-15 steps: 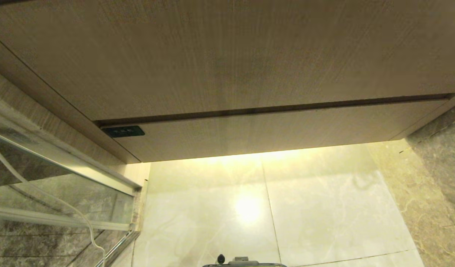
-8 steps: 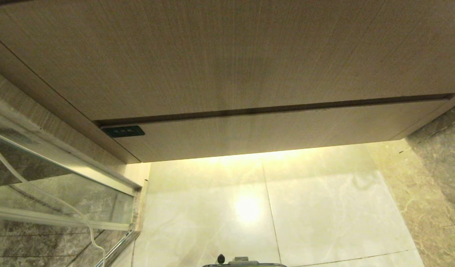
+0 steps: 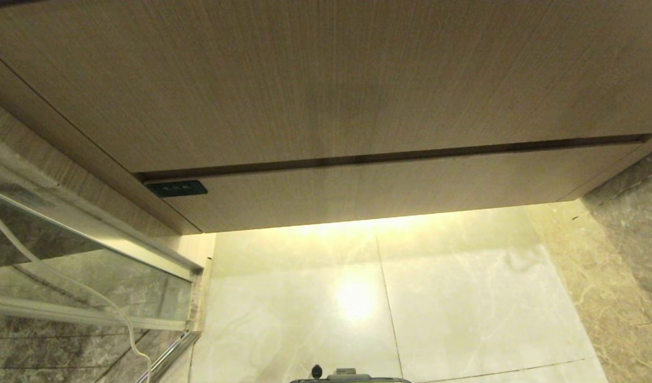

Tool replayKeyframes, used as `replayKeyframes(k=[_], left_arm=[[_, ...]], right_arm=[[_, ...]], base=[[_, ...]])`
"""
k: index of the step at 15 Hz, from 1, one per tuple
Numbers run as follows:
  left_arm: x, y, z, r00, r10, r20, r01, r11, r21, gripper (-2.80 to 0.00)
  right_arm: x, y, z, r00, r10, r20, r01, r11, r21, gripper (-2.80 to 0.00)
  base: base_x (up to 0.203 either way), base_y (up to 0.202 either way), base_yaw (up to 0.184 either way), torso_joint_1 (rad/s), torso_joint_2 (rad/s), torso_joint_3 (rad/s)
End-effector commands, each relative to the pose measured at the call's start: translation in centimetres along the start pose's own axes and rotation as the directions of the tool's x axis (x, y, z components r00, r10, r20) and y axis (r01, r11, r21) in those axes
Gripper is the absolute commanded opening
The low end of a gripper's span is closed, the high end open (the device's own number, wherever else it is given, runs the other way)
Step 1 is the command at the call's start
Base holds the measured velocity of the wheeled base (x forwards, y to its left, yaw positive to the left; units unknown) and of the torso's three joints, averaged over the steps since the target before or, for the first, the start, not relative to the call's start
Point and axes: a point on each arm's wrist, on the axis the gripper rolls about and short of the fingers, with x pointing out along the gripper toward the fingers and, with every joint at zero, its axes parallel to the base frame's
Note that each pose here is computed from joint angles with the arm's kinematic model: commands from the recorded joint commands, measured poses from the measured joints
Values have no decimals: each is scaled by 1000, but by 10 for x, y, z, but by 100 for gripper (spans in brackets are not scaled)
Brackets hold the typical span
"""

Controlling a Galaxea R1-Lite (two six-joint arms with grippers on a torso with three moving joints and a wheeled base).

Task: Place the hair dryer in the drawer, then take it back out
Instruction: Pull open the drawer

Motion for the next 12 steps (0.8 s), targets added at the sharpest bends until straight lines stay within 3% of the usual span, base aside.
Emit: replayKeyframes(k=[1, 4, 8, 12], left_arm=[[0, 0, 0, 1000, 0, 0, 0, 1000, 0, -280], [0, 0, 0, 1000, 0, -1, 0, 1000, 0, -280], [0, 0, 0, 1000, 0, 0, 0, 1000, 0, -280], [0, 0, 0, 1000, 0, -1, 0, 1000, 0, -280]], right_arm=[[59, 1, 30, 991, 32, -131, -31, 999, 5, -280], [81, 4, 30, 962, 138, -234, -124, 990, 74, -280], [78, 7, 11, 867, 279, -413, -235, 959, 157, -280], [64, 8, 3, 808, 356, -470, -285, 934, 217, -280]], base=[[0, 0, 0, 0, 0, 0], [0, 0, 0, 0, 0, 0], [0, 0, 0, 0, 0, 0], [0, 0, 0, 0, 0, 0]])
